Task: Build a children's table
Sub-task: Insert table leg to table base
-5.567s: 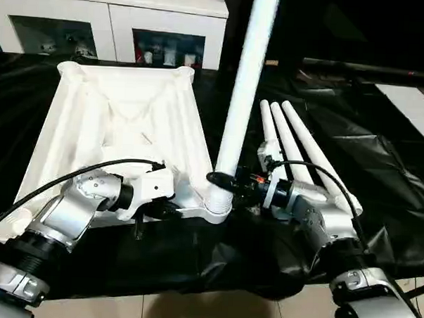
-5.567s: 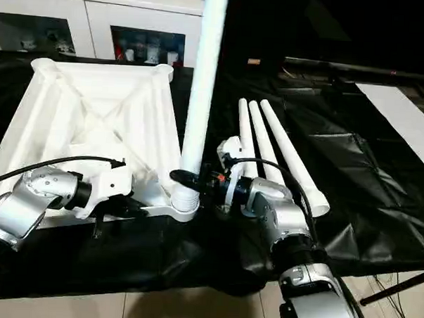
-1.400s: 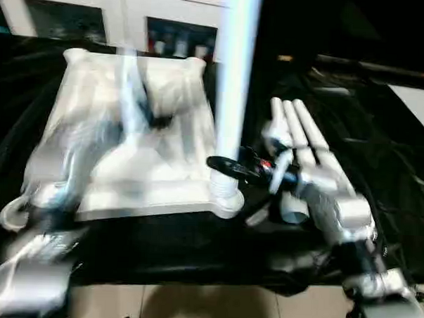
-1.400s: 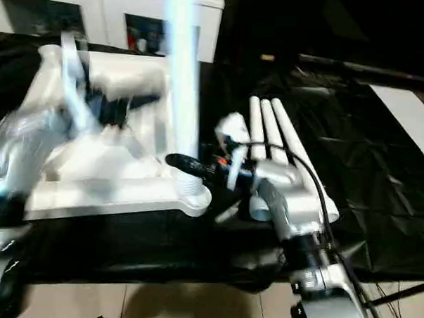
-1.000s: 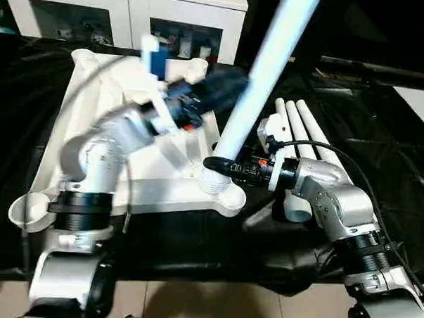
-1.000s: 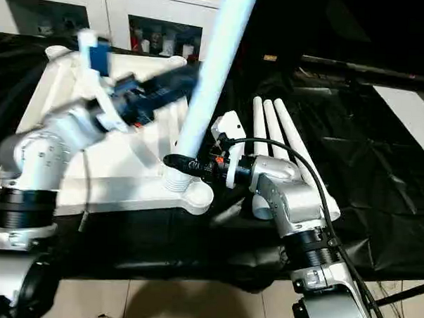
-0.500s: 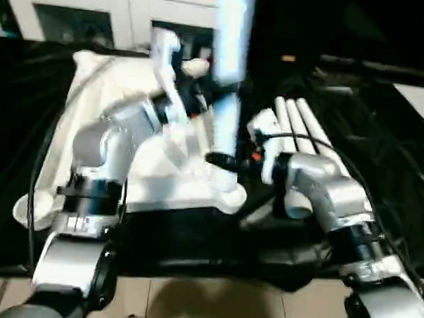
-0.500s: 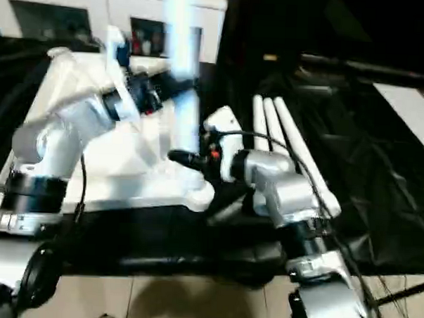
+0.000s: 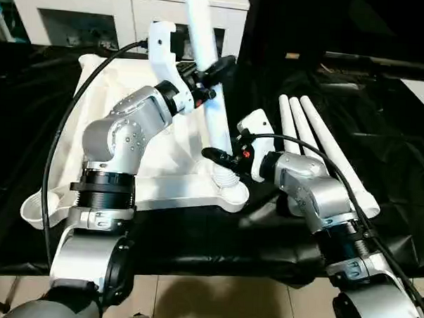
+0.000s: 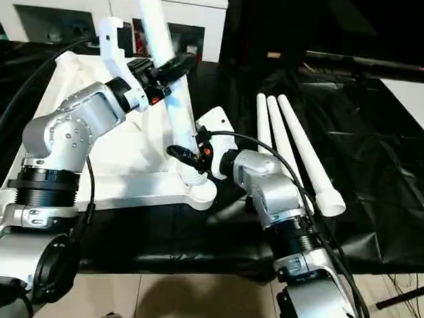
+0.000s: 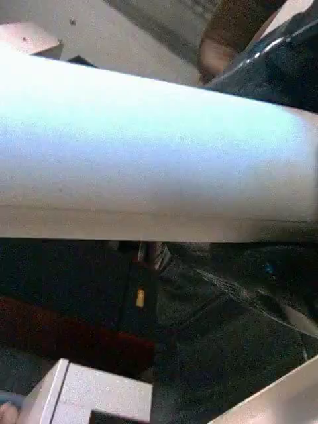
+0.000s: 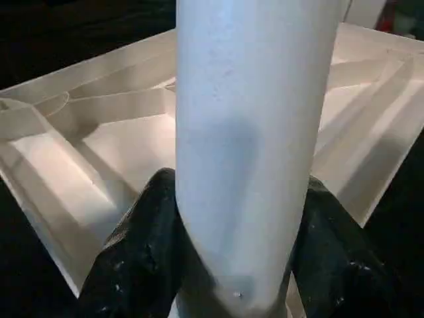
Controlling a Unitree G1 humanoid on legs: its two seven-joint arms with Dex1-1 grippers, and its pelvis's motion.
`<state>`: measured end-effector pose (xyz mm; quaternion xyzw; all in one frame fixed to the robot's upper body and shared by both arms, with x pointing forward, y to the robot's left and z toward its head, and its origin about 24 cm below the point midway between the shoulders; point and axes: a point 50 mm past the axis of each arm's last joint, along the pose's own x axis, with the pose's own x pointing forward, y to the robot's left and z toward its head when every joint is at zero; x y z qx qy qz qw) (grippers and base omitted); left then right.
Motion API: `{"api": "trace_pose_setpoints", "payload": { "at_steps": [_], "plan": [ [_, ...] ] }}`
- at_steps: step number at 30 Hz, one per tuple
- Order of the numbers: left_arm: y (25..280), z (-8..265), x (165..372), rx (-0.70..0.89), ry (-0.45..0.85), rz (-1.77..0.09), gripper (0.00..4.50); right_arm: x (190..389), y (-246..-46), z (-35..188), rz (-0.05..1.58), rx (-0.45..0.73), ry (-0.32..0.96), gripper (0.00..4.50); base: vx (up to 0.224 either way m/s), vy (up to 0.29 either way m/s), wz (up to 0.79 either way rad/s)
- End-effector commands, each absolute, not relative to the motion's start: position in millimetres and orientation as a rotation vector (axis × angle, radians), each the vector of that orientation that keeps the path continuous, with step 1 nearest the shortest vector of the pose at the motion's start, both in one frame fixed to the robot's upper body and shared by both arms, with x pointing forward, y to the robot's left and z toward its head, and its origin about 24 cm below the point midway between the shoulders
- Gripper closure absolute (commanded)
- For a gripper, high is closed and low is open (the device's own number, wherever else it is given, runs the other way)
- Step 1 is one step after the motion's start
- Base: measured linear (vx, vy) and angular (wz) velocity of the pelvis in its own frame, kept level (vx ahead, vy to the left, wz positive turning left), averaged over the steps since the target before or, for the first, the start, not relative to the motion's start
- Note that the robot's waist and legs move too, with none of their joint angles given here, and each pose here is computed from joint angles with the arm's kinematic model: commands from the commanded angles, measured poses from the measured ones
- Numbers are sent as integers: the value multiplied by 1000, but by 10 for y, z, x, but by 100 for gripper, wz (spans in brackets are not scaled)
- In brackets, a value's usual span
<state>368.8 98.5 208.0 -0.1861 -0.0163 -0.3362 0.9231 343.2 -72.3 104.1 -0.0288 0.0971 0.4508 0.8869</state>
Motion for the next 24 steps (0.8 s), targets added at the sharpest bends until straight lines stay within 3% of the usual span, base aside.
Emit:
{"api": "trace_pose_setpoints", "payload": {
  "at_steps": [1,4,5,6,14,24],
  "plan": [
    [973,2114,3706,-367,-22,-670,274,3520,-779,1218,877,-62,123,266,0,0,0],
    [1001,2167,3686,-333,-41,-680,275,3549,-799,1307,877,20,85,266,0,0,0],
    [1003,2197,3656,-281,-54,-717,275,3539,-824,1352,918,95,76,210,0,0,0],
    [997,2211,3642,-252,-57,-738,275,3535,-837,1366,934,107,76,210,0,0,0],
    [913,2322,3566,-179,-54,-887,277,3405,-1075,1349,1165,86,147,149,0,0,0],
    [856,2352,3489,-148,-48,-953,277,3356,-1026,1316,1256,46,199,148,0,0,0]
  ]
}}
